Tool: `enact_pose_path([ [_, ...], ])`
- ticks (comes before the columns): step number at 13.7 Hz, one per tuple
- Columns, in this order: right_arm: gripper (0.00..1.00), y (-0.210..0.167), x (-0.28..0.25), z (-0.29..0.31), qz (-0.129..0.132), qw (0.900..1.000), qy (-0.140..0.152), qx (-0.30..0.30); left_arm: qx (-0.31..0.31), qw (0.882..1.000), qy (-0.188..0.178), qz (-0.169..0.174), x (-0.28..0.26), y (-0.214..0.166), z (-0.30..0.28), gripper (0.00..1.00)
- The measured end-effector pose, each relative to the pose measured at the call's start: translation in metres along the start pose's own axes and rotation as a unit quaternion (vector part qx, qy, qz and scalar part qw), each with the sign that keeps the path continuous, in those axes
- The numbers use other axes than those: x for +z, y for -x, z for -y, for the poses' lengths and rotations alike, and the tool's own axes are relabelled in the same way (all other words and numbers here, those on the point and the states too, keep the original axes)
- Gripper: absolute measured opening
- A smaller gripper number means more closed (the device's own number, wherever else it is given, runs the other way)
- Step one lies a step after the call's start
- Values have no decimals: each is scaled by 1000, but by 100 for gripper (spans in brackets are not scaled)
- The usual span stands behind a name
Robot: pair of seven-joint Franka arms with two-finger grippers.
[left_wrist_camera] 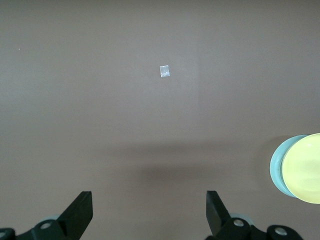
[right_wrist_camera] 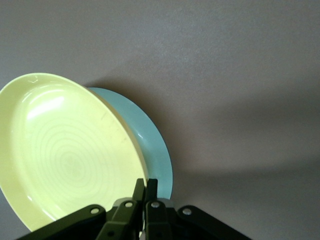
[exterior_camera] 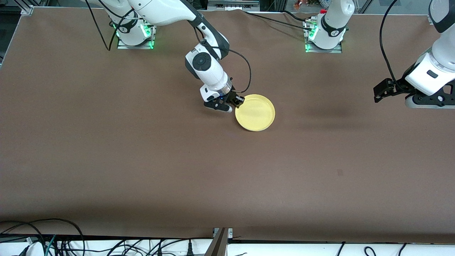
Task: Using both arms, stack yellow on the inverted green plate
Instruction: 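Lower the yellow plate onto the green plate and open the right gripper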
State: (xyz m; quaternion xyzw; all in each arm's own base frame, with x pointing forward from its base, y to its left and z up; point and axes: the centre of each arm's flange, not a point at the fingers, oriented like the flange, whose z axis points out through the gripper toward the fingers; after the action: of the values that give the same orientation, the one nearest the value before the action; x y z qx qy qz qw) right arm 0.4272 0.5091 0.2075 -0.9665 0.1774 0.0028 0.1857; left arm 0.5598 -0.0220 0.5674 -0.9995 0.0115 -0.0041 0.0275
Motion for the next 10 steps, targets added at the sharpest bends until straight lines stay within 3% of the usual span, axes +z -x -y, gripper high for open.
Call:
enact_pose_path([
  [10,6,0,5,-3,1,1000,5,5,1,1000,0,0,0,0,-1,100],
])
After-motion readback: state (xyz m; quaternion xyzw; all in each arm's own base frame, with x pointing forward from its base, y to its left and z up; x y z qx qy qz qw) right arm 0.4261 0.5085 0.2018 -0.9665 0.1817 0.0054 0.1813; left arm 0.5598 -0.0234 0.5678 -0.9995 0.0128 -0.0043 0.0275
